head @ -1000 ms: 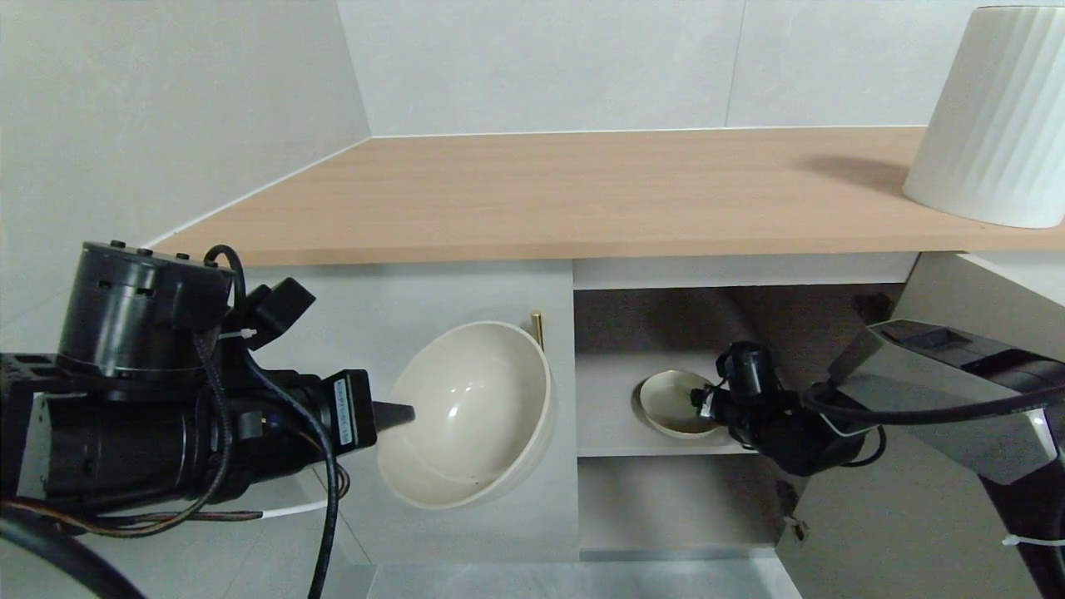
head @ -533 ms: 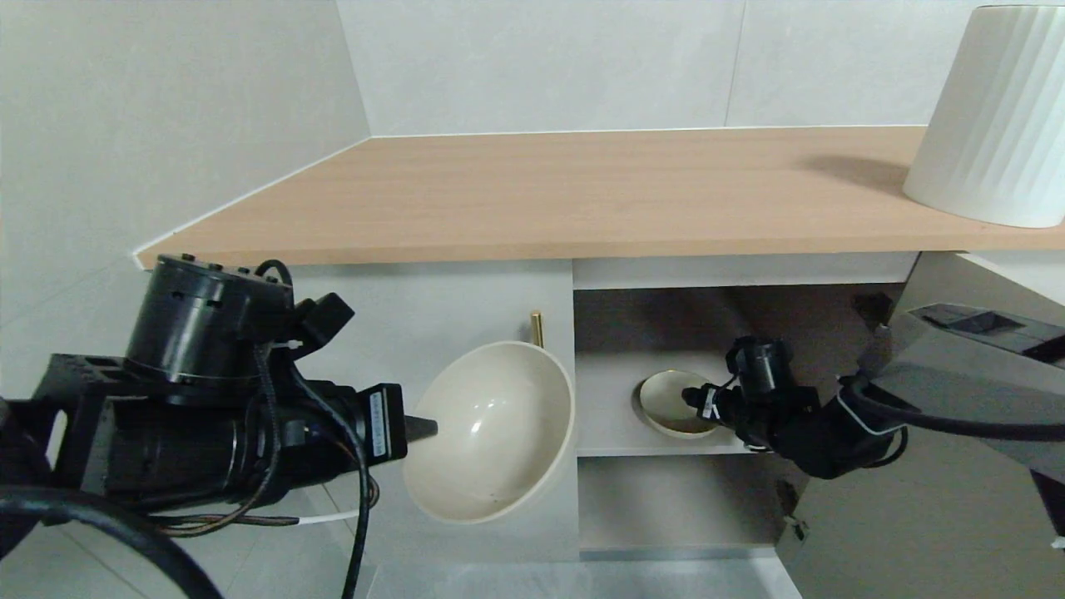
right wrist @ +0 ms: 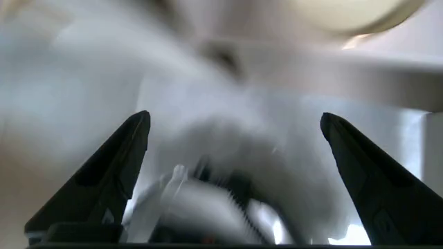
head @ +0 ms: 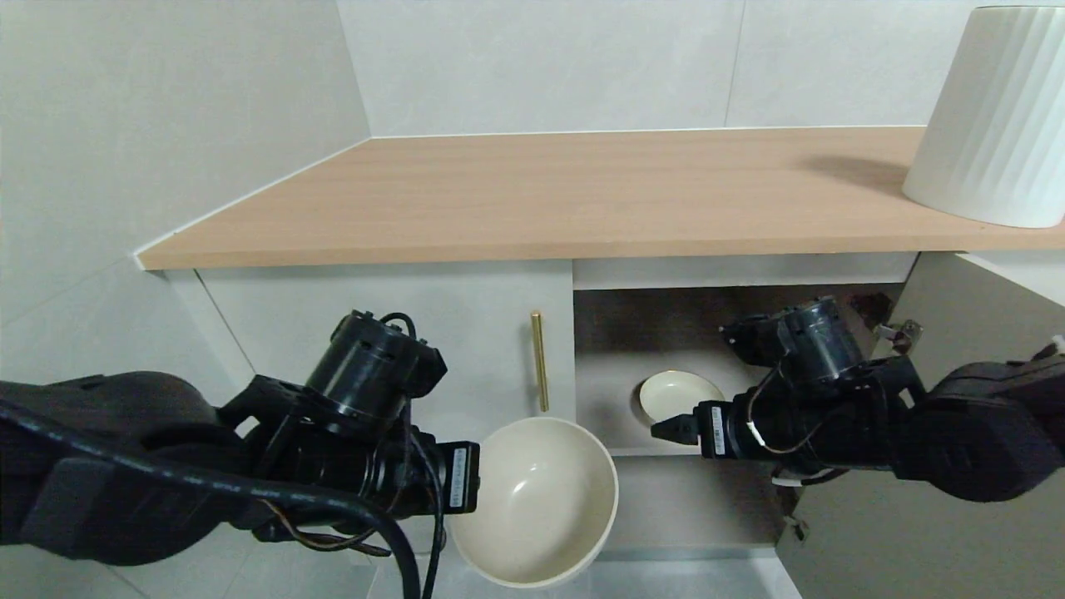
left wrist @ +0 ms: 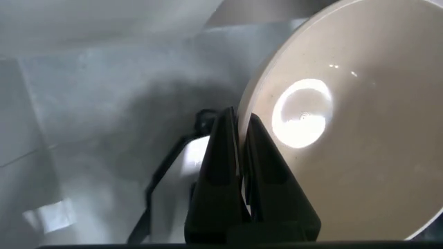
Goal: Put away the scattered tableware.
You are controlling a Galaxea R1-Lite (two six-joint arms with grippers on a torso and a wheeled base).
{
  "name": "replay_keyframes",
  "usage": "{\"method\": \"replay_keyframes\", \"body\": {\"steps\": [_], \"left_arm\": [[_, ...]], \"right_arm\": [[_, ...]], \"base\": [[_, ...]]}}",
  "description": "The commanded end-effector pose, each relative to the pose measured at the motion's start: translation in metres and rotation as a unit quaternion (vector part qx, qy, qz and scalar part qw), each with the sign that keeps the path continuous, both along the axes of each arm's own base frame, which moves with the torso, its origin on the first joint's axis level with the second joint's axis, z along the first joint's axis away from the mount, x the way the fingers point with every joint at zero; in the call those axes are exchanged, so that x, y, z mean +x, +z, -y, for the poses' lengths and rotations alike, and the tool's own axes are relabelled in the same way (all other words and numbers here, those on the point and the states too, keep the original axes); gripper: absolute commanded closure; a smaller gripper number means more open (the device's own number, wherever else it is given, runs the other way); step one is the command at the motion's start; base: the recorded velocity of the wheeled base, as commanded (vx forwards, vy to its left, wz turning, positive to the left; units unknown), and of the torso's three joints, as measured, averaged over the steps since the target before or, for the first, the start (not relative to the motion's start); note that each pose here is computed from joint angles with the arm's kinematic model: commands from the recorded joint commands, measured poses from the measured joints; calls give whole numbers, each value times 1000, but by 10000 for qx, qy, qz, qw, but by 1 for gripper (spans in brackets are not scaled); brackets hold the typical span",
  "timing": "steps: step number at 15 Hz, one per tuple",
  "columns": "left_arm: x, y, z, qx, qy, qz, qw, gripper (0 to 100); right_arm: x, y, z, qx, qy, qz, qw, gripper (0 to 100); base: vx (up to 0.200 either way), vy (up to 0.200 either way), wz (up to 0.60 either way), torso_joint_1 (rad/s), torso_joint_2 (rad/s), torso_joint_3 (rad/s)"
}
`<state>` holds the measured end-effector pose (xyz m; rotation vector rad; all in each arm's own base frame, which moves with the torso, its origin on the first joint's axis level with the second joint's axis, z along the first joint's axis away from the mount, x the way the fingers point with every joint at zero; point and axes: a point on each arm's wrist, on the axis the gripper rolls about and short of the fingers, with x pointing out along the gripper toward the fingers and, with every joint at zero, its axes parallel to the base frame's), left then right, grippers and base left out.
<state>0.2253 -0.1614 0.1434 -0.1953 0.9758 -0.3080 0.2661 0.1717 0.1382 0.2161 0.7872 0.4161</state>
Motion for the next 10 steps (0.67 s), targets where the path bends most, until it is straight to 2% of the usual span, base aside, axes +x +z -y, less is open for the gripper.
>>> {"method": "replay_keyframes", "body": {"steps": [1, 3, 6, 8, 10], "left_arm": [[-5, -24, 24, 431, -268, -220, 9985, 100], [-7, -29, 30, 590, -277, -207, 9977, 100], [-12, -27, 32, 575, -334, -153, 9977, 100], [-15, -26, 35, 656, -324, -61, 9973, 100], [-17, -25, 36, 690, -320, -29, 9971, 100]], "right_arm": [[-44, 45, -6, 270, 622, 383, 9970, 0], [-62, 45, -16, 103, 998, 342, 9944, 0], [-64, 26, -31, -246, 1082, 179, 9937, 0], [-68, 13, -43, -617, 1083, 187, 9920, 0], [-71, 4, -51, -746, 1187, 95, 9901, 0]], "base": [[0, 0, 0, 0, 0, 0], [0, 0, 0, 0, 0, 0], [0, 0, 0, 0, 0, 0], [0, 0, 0, 0, 0, 0], [0, 0, 0, 0, 0, 0]]}}
